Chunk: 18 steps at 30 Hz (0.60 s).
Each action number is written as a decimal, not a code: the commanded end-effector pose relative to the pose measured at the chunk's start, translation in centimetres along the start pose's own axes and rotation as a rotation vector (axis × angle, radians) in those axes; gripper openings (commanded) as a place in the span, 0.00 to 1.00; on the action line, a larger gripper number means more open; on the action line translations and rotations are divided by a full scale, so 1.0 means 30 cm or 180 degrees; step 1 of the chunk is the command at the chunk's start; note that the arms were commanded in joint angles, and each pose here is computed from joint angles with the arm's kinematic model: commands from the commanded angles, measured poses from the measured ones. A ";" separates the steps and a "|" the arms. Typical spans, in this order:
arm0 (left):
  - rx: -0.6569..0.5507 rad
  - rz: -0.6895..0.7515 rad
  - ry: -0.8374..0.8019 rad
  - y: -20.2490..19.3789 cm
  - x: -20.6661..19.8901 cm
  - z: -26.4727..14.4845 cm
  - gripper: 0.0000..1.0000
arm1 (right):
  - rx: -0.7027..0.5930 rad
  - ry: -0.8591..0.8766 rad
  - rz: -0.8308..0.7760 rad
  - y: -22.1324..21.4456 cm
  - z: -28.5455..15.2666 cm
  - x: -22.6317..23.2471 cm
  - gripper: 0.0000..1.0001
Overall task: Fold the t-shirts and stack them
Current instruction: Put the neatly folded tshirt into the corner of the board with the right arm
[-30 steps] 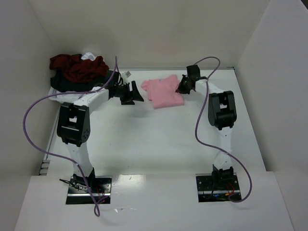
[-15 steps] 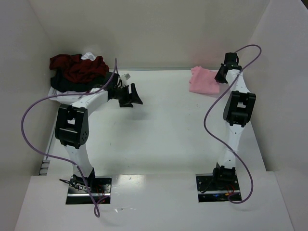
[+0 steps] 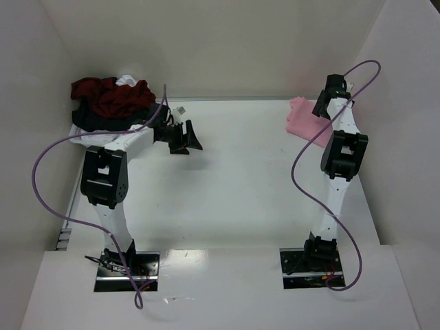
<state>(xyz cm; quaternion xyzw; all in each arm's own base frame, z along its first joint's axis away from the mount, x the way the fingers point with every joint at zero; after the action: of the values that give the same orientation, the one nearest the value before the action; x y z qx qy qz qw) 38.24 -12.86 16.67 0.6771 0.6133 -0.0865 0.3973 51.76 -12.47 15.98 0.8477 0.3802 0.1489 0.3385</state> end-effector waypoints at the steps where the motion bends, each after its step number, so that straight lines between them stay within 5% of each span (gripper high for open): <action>1: -0.0065 0.0177 -0.0132 0.044 -0.023 -0.018 0.81 | -0.0217 -0.0160 0.0053 0.064 -0.081 -0.021 0.94; 11: -0.0470 0.0482 0.0134 0.101 -0.107 -0.155 0.88 | -0.0800 0.0584 0.0299 0.122 -0.537 -0.041 1.00; 18: -0.0920 0.0805 0.0538 0.120 -0.182 -0.319 0.98 | -0.0828 0.1299 0.0444 0.014 -0.769 -0.133 1.00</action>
<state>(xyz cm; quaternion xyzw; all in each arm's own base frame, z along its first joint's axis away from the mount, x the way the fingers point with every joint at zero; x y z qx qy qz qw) 37.18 -11.67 23.66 0.6891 0.5855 0.0252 0.4262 39.08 -5.82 31.86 0.7910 0.3672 0.3279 0.3633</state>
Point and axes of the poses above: each gripper's point midway between its finger pads, its own z axis out along the fingers, its own x axis along the line the jaws close on, y = z × x, the point moved 10 cm from there along -z, back along the fingers, and after that the axes turned 7 degrees about z, right-handed, at the moved point
